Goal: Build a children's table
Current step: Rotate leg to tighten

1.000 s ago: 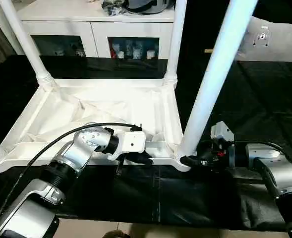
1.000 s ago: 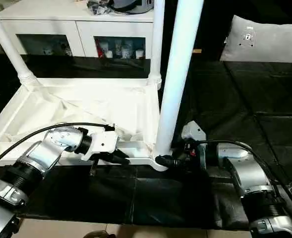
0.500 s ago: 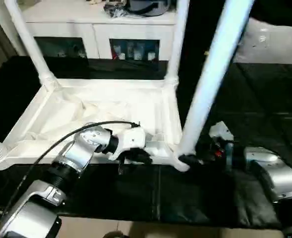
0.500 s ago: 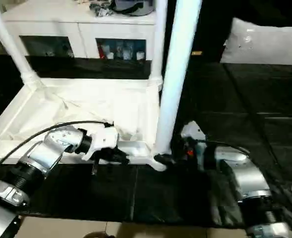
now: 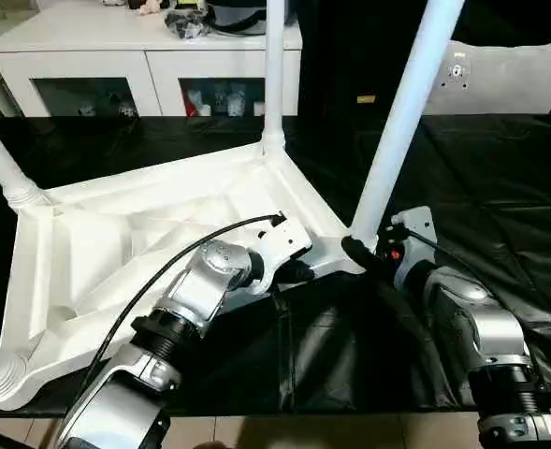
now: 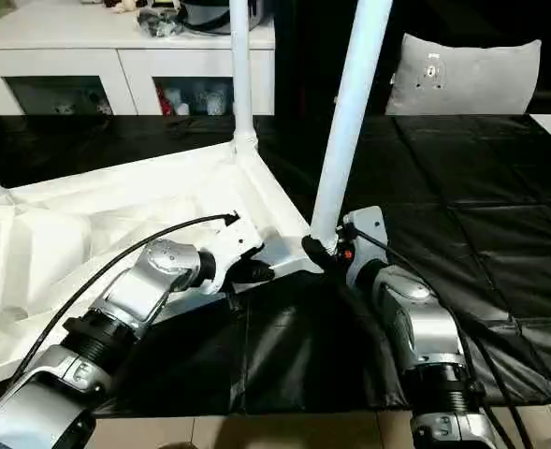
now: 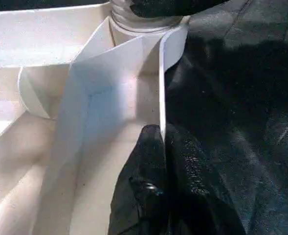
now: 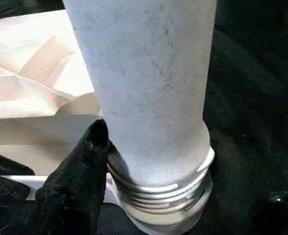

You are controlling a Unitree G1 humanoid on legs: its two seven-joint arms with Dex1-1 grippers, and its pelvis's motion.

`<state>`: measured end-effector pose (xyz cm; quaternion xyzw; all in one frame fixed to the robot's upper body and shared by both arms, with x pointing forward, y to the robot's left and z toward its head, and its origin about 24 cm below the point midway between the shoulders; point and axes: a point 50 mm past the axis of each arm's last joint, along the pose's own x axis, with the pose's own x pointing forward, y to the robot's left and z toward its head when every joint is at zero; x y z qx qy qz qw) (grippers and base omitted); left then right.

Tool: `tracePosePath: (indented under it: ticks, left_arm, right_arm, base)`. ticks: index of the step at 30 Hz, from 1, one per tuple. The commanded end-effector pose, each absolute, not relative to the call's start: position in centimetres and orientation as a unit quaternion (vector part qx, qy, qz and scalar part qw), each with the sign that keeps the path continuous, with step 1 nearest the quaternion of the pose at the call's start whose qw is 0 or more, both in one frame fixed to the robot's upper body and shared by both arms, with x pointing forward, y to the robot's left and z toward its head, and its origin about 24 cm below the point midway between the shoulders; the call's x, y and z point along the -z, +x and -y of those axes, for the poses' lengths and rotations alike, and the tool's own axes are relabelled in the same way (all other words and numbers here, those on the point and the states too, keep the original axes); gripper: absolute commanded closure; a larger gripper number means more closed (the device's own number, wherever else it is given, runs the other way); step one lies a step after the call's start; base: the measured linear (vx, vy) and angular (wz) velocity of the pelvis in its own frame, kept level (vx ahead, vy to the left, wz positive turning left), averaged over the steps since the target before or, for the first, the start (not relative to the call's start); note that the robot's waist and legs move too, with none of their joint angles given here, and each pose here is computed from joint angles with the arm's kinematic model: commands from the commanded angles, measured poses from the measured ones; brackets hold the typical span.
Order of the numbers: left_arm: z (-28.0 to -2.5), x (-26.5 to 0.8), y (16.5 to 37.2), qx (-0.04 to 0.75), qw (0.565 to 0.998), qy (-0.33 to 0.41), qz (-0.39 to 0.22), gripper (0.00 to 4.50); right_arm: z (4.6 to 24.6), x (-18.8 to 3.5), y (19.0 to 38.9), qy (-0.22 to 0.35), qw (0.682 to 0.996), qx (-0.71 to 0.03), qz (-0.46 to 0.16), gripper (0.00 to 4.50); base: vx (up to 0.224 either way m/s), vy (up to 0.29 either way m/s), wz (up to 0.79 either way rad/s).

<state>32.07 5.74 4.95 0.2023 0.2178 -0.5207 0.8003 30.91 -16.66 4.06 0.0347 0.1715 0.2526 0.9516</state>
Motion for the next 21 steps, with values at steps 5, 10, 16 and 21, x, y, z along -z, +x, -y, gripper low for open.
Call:
tracePosePath:
  ticks: [5,10,16,21]
  left_arm:
    - [-6.9,-3.2,31.5,0.513,0.786,0.243,-0.244,4.5]
    - [-7.9,-3.2,31.3,0.543,0.769,0.255,-0.22,4.5]
    - [-8.4,-3.2,30.4,0.597,0.728,0.269,-0.204,4.5]
    - [-9.7,-3.1,29.8,0.651,0.67,0.293,-0.205,4.5]
  right_arm:
    - [15.9,-3.4,29.6,0.064,0.934,-0.312,-0.164,1.0]
    - [18.4,-4.2,28.2,0.016,0.912,-0.384,-0.146,0.42]
    - [20.6,-5.3,28.3,-0.01,0.906,-0.4,-0.137,0.06]
    - [21.5,-6.6,28.2,-0.071,0.88,-0.453,-0.125,0.06]
  base:
    - [0.0,0.0,0.0]
    - [0.0,0.0,0.0]
    - [0.0,0.0,0.0]
    - [0.0,0.0,0.0]
